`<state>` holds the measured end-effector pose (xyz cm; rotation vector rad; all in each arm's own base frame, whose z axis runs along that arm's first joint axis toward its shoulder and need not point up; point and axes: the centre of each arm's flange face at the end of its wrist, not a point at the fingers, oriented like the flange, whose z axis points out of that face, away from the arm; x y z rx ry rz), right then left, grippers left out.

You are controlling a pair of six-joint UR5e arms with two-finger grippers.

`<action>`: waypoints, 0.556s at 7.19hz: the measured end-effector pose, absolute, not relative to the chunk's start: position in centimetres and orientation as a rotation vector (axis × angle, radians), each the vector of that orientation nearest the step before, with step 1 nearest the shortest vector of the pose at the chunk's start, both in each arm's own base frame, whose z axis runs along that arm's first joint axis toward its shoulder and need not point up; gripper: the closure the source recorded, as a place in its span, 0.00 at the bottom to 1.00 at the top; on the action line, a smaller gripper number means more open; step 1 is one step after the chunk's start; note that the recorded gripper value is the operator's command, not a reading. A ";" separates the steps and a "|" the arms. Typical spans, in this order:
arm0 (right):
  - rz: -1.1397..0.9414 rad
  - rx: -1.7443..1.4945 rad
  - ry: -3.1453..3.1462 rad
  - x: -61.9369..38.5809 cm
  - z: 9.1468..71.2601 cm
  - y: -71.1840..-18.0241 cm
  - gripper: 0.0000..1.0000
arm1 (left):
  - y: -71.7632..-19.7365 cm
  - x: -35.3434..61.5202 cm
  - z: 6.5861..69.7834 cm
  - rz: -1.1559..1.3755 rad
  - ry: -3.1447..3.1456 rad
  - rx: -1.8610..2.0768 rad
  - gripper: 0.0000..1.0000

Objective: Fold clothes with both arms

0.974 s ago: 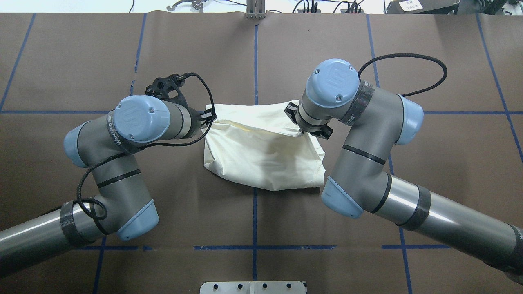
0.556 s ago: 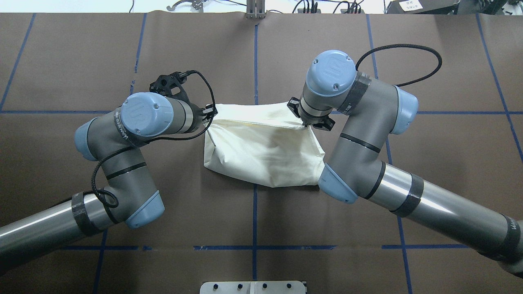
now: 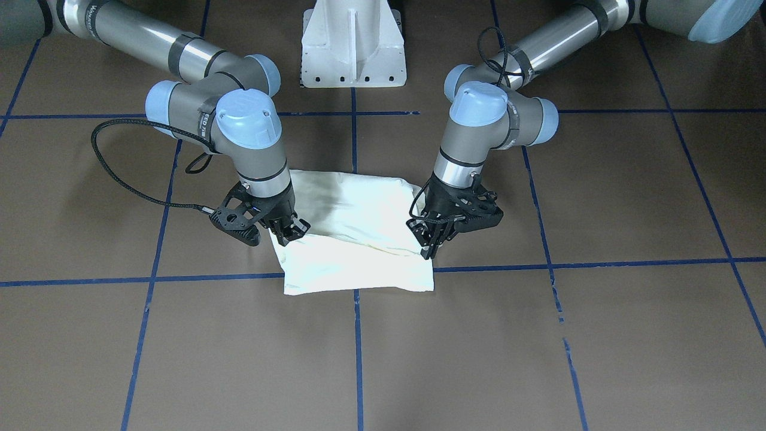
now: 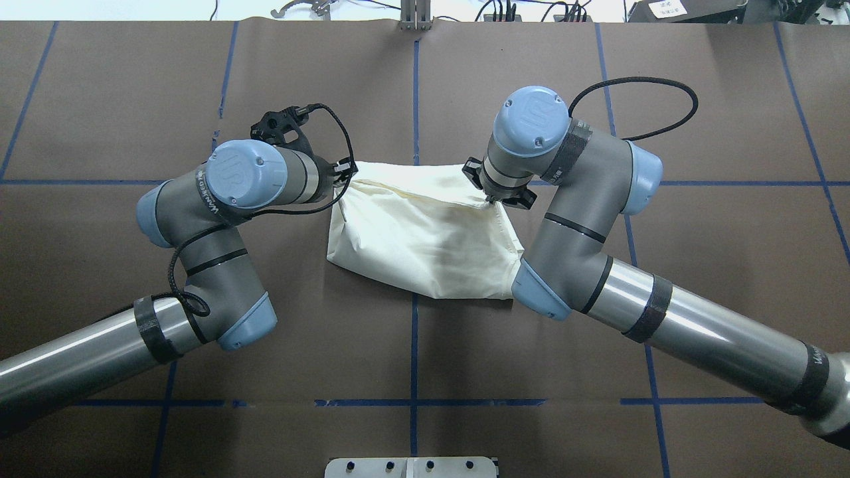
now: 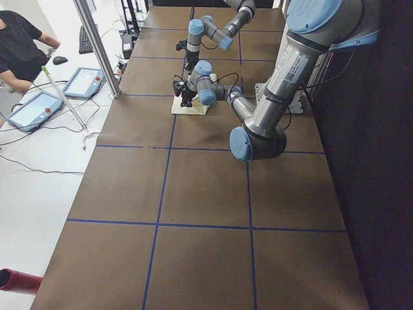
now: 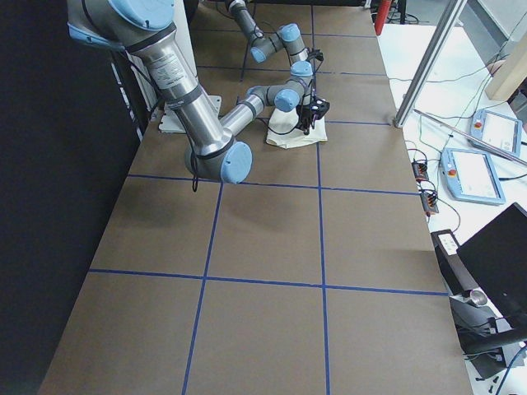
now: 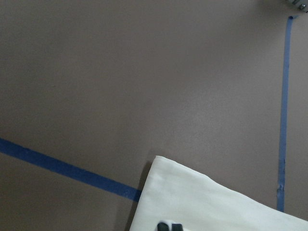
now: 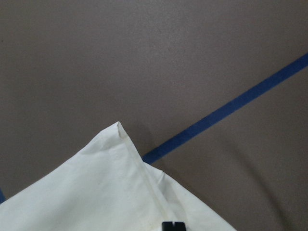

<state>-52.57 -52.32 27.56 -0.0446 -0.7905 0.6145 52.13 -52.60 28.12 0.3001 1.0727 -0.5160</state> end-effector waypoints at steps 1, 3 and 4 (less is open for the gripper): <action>0.615 -0.046 -0.791 -52.7 27.6 -52.4 1.00 | -52.8 50.5 27.7 -0.501 1.122 0.333 0.70; 0.614 -0.047 -0.793 -52.7 27.6 -52.4 1.00 | -51.4 47.7 28.7 -0.459 1.185 0.318 1.00; 0.612 -0.046 -0.795 -52.7 27.5 -52.4 1.00 | -50.4 46.9 30.5 -0.435 1.214 0.303 1.00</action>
